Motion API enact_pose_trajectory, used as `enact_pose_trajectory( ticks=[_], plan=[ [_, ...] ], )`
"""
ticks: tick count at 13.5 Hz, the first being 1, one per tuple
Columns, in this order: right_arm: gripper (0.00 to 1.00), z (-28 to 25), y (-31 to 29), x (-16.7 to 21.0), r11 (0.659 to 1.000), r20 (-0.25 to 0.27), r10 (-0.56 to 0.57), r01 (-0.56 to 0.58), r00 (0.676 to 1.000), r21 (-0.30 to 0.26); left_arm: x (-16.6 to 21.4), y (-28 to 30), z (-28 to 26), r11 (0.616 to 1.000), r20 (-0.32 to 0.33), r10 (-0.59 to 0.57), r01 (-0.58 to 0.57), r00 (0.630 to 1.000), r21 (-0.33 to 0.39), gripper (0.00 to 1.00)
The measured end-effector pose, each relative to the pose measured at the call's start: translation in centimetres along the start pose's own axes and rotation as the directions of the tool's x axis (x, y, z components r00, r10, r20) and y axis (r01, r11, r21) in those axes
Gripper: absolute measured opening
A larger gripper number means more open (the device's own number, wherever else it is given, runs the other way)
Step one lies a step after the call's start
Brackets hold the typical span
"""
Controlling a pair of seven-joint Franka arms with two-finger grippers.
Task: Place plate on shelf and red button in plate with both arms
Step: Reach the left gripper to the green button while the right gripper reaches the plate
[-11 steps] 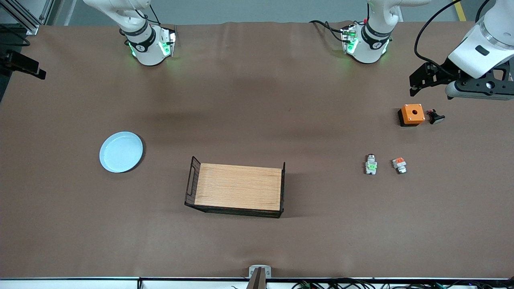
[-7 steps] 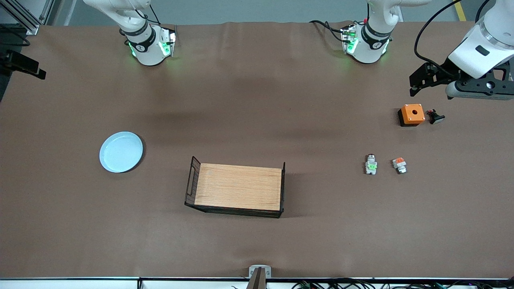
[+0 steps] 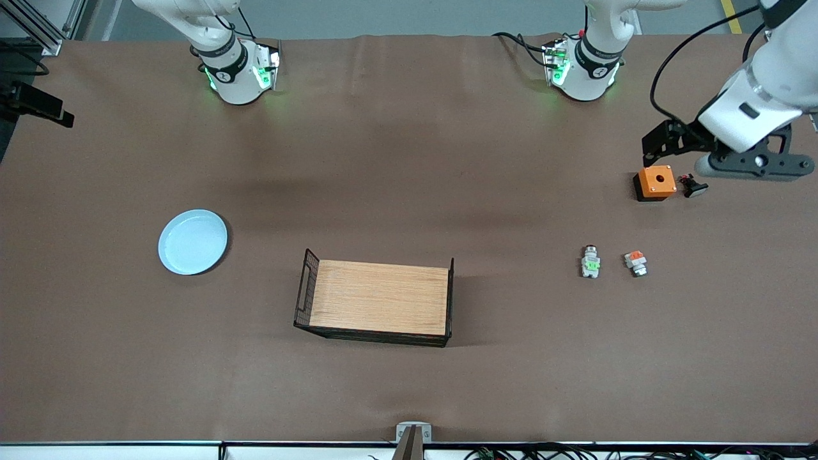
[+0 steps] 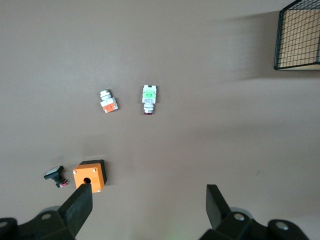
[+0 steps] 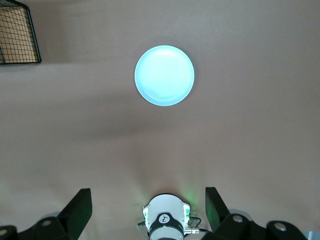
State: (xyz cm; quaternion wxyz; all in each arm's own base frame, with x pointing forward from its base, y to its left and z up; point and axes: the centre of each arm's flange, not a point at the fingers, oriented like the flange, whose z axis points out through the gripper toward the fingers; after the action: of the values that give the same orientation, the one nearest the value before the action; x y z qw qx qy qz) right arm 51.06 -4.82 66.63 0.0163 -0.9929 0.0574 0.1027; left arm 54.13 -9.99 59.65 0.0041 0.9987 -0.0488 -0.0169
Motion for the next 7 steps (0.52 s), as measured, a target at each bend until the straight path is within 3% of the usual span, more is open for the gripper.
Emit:
enact_pose_trajectory(
  ticks=[5, 7],
  plan=[
    [1.0, 2.7, 0.0, 2.3, 1.0, 0.061, 0.002, -0.001, 0.998, -0.004, 4.6, -1.4, 8.4, 1.0, 0.012, -0.025, 0.025, 1.0, -0.013, 1.0],
    [1.0, 4.9, 0.0, 4.2, 0.999, 0.108, 0.004, 0.0, 0.994, -0.042, 5.9, -2.1, 12.5, 0.999, -0.007, -0.036, 0.036, 0.999, -0.018, 1.0]
  ],
)
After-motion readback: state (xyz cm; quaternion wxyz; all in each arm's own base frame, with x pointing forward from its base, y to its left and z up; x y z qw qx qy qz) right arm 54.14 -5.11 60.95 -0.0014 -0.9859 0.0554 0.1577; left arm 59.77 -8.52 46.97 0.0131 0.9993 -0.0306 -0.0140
